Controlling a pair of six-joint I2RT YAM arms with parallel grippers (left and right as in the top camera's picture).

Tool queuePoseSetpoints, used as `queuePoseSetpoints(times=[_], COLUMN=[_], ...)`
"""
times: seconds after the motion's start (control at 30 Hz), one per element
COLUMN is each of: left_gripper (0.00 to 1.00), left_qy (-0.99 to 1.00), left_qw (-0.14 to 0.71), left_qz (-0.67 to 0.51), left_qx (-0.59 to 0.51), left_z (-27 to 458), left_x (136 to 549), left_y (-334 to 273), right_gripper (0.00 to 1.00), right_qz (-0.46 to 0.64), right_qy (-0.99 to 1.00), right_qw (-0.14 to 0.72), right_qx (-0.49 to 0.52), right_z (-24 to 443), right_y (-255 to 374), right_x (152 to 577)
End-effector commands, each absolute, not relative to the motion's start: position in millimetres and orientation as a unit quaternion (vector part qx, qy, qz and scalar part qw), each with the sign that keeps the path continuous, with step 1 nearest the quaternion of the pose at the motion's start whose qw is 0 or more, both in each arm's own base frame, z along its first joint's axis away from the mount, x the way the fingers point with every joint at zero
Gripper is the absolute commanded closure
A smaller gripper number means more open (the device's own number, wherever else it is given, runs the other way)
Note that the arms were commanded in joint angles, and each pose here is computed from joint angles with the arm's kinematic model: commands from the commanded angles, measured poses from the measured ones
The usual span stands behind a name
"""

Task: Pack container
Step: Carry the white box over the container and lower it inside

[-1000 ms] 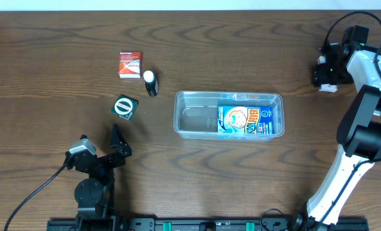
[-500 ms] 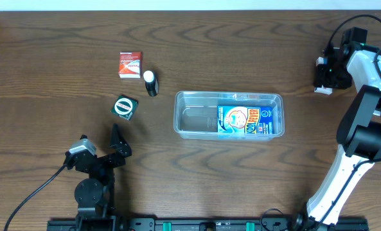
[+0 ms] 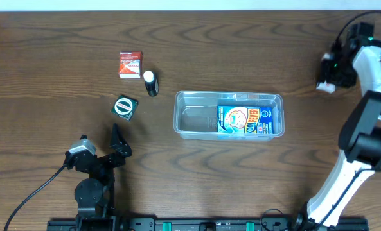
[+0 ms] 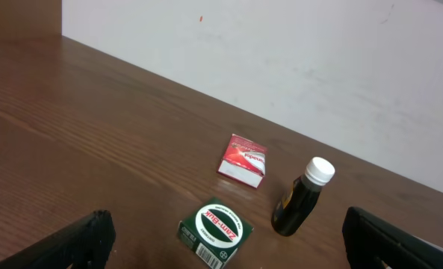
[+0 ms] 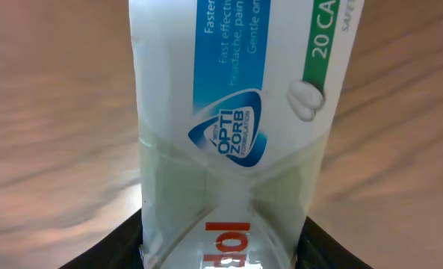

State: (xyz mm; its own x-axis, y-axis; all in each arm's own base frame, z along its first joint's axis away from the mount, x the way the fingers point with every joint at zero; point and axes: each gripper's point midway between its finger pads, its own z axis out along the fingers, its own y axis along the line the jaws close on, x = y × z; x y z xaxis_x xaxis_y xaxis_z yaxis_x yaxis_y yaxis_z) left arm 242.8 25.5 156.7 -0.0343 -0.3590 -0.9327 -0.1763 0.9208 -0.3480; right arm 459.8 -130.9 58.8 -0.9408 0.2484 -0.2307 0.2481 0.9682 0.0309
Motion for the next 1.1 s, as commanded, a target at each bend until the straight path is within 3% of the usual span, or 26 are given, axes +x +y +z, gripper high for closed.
queuePoseSetpoints(times=[0.0,0.17,0.37,0.63,1.07], left_gripper=[0.02,0.02,0.02,0.02,0.02], left_qy=[0.734,0.734,0.734,0.734,0.734], left_qw=[0.651,0.651,0.651,0.651,0.651], left_qz=[-0.051,-0.052,-0.052,-0.052,-0.052], left_qx=[-0.187,-0.188,-0.188,-0.188,-0.188], left_z=[138.3,138.3,138.3,138.3,138.3], left_x=[241.8,241.8,241.8,241.8,241.8], left_y=[28.6,28.6,28.6,28.6,28.6], right_gripper=[0.5,0.51,0.5,0.44,0.45], right_qz=[0.027,0.081,0.098,0.023,0.018], right_qy=[0.969,0.958,0.95,0.934,0.927], right_qw=[0.222,0.274,0.261,0.142,0.095], right_qx=[0.107,0.01,-0.141,-0.326,-0.363], right_z=[151.0,214.9,249.0,223.5,199.4], right_y=[-110.5,-46.6,41.4,97.8,112.7], right_x=[477.0,465.8,422.5,356.5,335.2])
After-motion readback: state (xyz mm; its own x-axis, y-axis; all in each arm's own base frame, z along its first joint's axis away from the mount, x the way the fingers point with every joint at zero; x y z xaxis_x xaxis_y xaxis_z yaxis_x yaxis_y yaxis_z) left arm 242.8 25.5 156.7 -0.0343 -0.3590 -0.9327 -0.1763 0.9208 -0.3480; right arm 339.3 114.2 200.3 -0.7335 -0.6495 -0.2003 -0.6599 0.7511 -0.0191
